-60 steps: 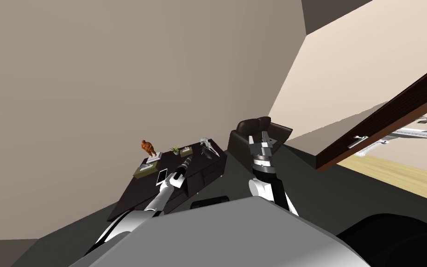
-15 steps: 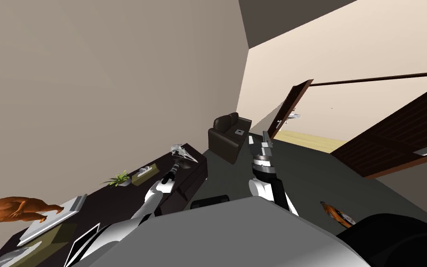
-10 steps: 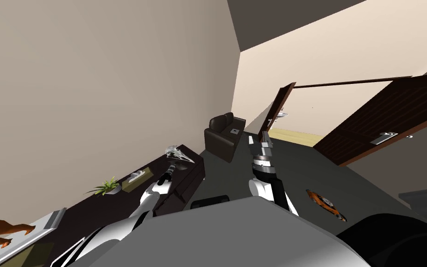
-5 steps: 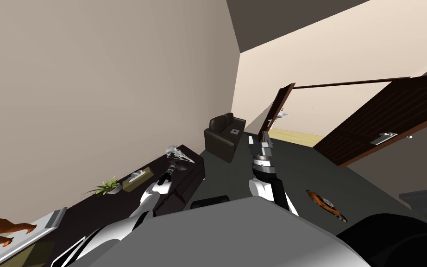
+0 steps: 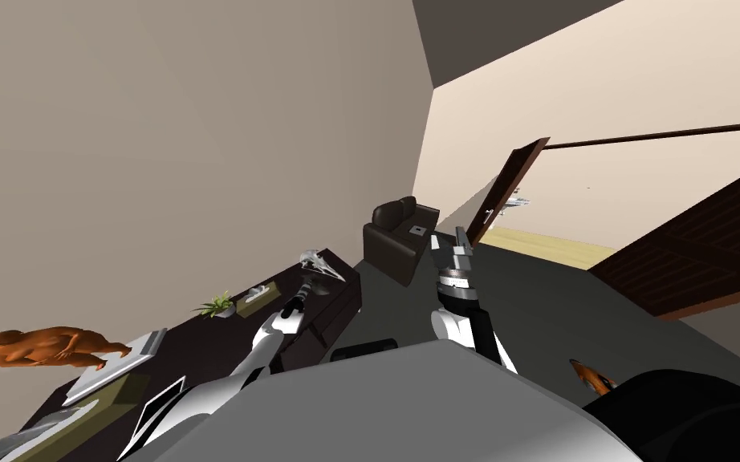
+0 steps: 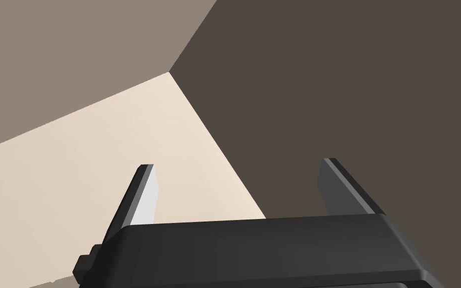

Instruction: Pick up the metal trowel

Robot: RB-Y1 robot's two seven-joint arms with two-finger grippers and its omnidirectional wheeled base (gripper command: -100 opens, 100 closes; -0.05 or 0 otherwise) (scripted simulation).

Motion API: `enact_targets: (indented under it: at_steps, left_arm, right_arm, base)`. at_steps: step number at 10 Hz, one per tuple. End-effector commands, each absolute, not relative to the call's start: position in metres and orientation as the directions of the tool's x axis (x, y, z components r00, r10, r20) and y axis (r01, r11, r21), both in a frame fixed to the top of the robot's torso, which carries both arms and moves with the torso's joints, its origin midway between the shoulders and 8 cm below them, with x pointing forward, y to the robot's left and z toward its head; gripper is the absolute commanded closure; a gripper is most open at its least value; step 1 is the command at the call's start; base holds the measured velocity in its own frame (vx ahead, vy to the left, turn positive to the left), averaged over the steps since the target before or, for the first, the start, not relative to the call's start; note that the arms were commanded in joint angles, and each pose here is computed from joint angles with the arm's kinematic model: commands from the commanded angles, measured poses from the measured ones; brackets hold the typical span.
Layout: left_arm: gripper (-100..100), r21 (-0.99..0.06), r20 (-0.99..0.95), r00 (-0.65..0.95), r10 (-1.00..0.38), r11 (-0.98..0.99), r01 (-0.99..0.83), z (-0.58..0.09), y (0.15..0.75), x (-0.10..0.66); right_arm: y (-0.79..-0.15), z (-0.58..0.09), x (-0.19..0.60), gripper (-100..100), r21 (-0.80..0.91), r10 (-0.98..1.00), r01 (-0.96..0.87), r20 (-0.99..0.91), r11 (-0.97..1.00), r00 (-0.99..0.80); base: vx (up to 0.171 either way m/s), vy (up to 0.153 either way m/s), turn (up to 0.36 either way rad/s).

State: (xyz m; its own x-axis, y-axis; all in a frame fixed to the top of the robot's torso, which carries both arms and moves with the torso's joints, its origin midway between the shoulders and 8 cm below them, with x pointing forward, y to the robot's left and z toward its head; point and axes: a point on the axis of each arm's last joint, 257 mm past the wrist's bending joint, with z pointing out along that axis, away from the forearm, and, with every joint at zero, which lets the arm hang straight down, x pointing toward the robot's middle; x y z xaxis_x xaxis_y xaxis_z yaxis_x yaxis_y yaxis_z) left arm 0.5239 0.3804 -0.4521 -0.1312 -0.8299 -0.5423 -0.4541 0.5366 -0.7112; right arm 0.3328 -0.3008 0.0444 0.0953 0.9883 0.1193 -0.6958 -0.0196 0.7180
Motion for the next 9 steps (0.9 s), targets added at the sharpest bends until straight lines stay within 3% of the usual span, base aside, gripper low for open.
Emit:
enact_targets:
  at_steps: [1,7,8,9]
  left_arm:
    - [100,-0.712,-0.541,-0.160,-0.826,0.551,-0.435,-0.450,0.360,0.528]
    - [100,-0.717,-0.538,-0.316,-0.782,0.621,-0.315,-0.442,0.239,0.540]
    - [100,-0.717,-0.538,-0.300,-0.787,0.615,-0.327,-0.443,0.253,0.534]
    - [0,-0.717,-0.538,-0.304,-0.786,0.617,-0.326,-0.443,0.250,0.533]
  right_arm:
    - [-0.301,0.044,0.333,0,0.718,0.988,-0.696,0.119,-0.020,0.095]
    - [-0.301,0.044,0.333,0,0.718,0.988,-0.696,0.119,-0.019,0.095]
    - [-0.301,0.044,0.333,0,0.718,0.988,-0.696,0.119,-0.019,0.095]
    - [-0.301,0.044,0.333,0,0.718,0.988,-0.696,0.119,-0.020,0.095]
  base:
    - [0.021,0.013,0.204]
    - [0.057,0.011,0.335]
    - [0.028,-0.006,0.057]
    - [0.005,-0.001,-0.011]
